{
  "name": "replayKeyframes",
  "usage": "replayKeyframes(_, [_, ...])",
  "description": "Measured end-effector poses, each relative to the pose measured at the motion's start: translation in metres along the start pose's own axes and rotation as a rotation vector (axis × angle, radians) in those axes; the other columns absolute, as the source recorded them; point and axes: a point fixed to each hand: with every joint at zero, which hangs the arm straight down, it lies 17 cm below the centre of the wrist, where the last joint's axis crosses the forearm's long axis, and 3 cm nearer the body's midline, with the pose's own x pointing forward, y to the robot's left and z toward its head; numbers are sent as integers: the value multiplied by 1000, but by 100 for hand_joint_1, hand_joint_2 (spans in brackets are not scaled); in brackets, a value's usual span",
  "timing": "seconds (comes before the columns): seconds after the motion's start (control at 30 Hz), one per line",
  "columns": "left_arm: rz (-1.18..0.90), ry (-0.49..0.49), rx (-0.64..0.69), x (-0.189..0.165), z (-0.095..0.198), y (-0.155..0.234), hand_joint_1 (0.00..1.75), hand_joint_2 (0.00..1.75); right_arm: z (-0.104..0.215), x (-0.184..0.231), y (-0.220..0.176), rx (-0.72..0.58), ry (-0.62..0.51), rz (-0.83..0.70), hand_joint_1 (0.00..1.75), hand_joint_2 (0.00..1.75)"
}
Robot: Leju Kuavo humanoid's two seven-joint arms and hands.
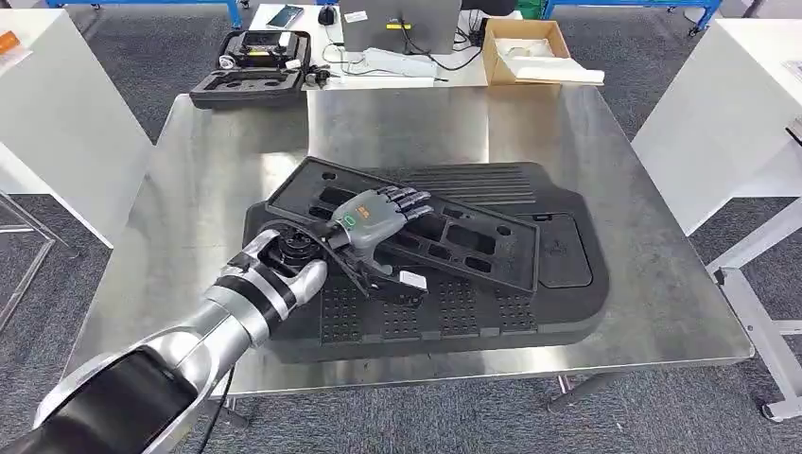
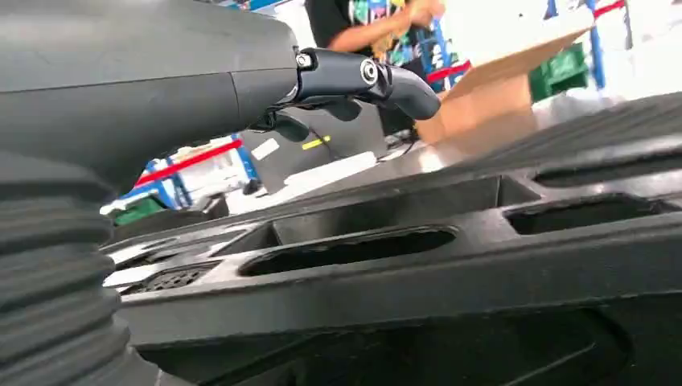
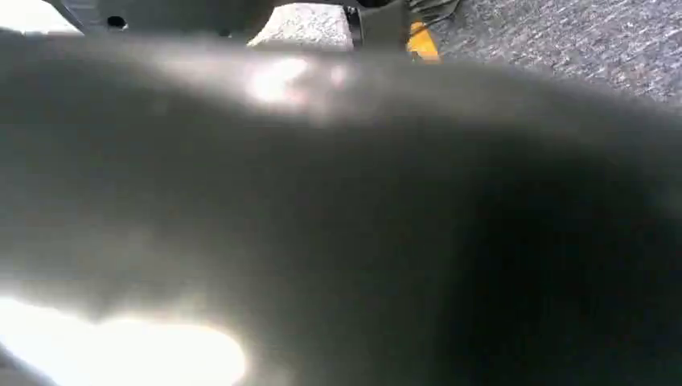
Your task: Take the parts from the cabinet and place them on the table.
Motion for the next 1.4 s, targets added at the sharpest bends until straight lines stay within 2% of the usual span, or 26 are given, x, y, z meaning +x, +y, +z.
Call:
replayKeyframes(0.47, [28, 18, 44, -19, 22, 8, 0, 0, -1, 1, -3, -8, -3, -17, 0, 0])
replayKeyframes(0.67, [32, 19, 64, -20, 22, 16, 0, 0, -1, 1, -4, -11, -4, -19, 0, 0])
replayKeyframes(0.83, [53, 22, 48, -17, 27, 4, 0, 0, -2, -1, -8, -18, 0, -22, 0, 0])
replayKeyframes(1.4, [56, 24, 51, -20, 31, 3, 0, 0, -2, 2, -8, -20, -4, -26, 0, 0])
